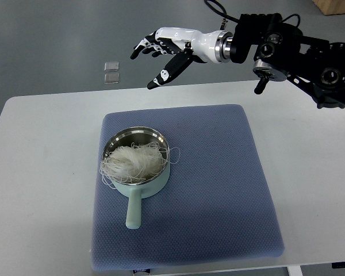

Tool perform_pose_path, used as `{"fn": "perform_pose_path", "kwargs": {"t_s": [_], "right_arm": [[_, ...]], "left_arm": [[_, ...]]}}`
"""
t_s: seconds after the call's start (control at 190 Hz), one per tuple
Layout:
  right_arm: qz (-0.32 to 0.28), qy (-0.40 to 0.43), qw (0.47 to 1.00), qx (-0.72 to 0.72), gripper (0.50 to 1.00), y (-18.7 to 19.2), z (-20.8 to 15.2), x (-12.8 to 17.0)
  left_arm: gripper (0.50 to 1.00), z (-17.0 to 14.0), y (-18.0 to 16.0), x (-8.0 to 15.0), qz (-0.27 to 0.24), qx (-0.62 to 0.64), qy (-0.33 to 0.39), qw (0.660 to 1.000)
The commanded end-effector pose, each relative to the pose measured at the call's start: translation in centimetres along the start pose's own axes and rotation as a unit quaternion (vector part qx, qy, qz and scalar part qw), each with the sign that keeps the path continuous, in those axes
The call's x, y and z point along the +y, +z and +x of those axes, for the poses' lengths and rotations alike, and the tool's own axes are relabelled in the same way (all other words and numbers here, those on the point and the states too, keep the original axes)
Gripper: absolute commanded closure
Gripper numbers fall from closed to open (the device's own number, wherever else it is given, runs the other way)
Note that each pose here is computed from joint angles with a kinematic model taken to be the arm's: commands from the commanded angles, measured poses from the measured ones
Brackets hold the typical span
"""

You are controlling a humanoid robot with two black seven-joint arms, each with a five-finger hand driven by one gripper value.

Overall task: Put vermicelli into pot with right hand
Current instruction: 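Open the right hand to release the noodles and withdraw upward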

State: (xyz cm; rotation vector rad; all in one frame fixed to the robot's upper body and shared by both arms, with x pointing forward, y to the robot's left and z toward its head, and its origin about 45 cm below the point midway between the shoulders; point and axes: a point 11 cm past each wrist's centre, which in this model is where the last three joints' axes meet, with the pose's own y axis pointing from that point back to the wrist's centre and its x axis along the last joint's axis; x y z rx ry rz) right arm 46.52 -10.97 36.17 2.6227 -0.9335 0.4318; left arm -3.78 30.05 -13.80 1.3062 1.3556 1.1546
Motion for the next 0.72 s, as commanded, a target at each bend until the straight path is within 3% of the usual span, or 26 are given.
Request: {"fn": "perform_pose_path", "kwargs": {"t_s": [0.0, 0.079, 0.163, 0.29, 0.479, 0.711], "right_arm": [[0.070, 0.069, 0.983, -0.156, 0.576, 2.1, 3.2, 2.5], [0.136, 0.122, 0.943, -0.279, 0.576, 4.5, 4.6, 4.5], [0.202, 0.185, 0.867, -0.417, 0.576, 7.9, 5.1, 6.2], [0.221, 0.250, 0.779, -0.531, 0.576, 13.7, 4.4, 8.1], [0.189, 0.280, 0.744, -0.577, 0.576, 18.3, 2.4, 8.3], [0.185, 0.271, 0.741, -0.585, 0.576, 18.4, 1.4, 7.6]], "left_arm": [[0.500, -0.1, 0.0, 0.0, 0.001, -0.001, -0.001, 1.000], [0.500, -0.1, 0.0, 0.0, 0.001, -0.002, -0.002, 1.000], [0.500, -0.1, 0.0, 0.0, 0.001, -0.002, -0.002, 1.000], [0.500, -0.2, 0.0, 0.0, 0.001, -0.003, -0.003, 1.000], [0.500, -0.4, 0.0, 0.0, 0.001, -0.004, -0.006, 1.000], [0.500, -0.4, 0.0, 0.0, 0.001, -0.004, -0.006, 1.000]]}}
